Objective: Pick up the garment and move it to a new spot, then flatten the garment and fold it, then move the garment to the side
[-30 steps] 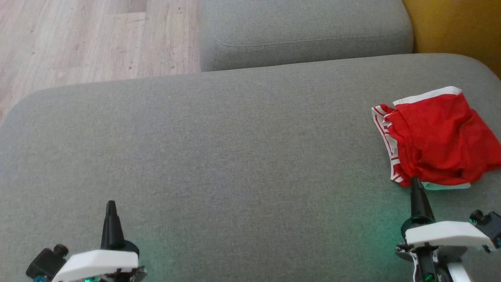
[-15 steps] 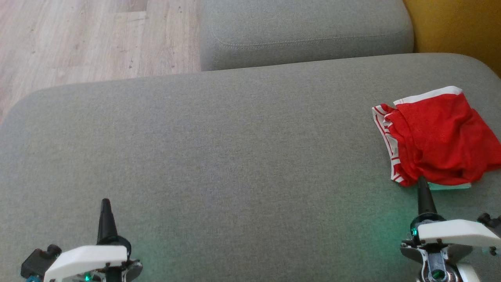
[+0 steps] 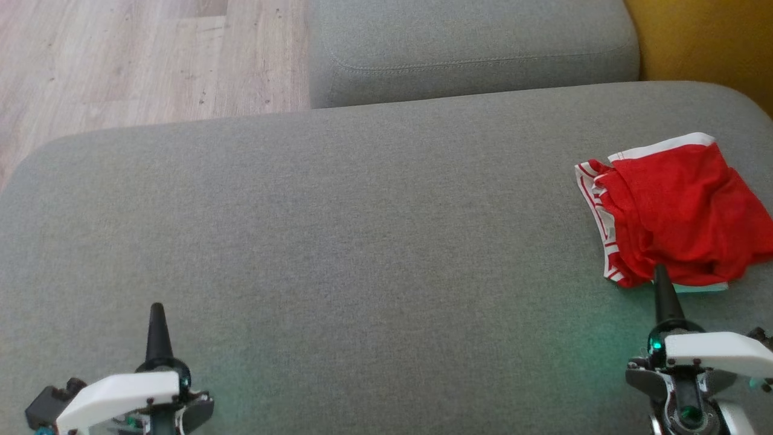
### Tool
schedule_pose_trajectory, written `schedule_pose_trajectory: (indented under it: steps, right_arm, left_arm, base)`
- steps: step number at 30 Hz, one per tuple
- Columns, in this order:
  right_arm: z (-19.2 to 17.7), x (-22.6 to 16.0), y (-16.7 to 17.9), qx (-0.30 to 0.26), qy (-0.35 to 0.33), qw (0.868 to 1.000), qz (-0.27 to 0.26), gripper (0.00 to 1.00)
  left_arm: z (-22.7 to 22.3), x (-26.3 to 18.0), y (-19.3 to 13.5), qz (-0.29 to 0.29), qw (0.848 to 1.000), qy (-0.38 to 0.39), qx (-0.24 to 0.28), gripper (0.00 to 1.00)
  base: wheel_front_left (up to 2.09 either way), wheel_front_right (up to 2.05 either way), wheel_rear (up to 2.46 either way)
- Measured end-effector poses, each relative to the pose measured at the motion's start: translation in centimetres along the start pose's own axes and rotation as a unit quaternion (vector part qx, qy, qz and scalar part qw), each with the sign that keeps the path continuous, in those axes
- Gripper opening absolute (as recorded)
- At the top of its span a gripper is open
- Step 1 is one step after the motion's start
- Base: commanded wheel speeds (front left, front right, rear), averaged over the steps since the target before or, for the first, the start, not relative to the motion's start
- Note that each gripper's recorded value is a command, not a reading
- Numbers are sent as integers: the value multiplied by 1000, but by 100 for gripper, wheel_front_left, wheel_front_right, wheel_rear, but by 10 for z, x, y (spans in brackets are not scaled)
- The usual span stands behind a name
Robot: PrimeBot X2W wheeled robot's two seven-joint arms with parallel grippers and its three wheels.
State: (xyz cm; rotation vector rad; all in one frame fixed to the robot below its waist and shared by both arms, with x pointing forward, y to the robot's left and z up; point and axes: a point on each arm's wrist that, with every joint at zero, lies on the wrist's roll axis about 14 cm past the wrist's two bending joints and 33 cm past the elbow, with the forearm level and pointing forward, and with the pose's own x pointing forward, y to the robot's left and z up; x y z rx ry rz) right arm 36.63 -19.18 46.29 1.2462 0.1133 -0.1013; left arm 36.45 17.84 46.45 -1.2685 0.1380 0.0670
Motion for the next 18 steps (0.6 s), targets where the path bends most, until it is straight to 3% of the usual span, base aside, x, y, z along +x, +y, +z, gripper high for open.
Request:
schedule_pose_trajectory:
  steps: [18]
  right_arm:
    - [8, 1, 1, 103, -5, 995, 4, 0]
  left_arm:
    - [8, 4, -5, -12, 996, -1, -92, 0]
  base:
    - [0, 0, 0]
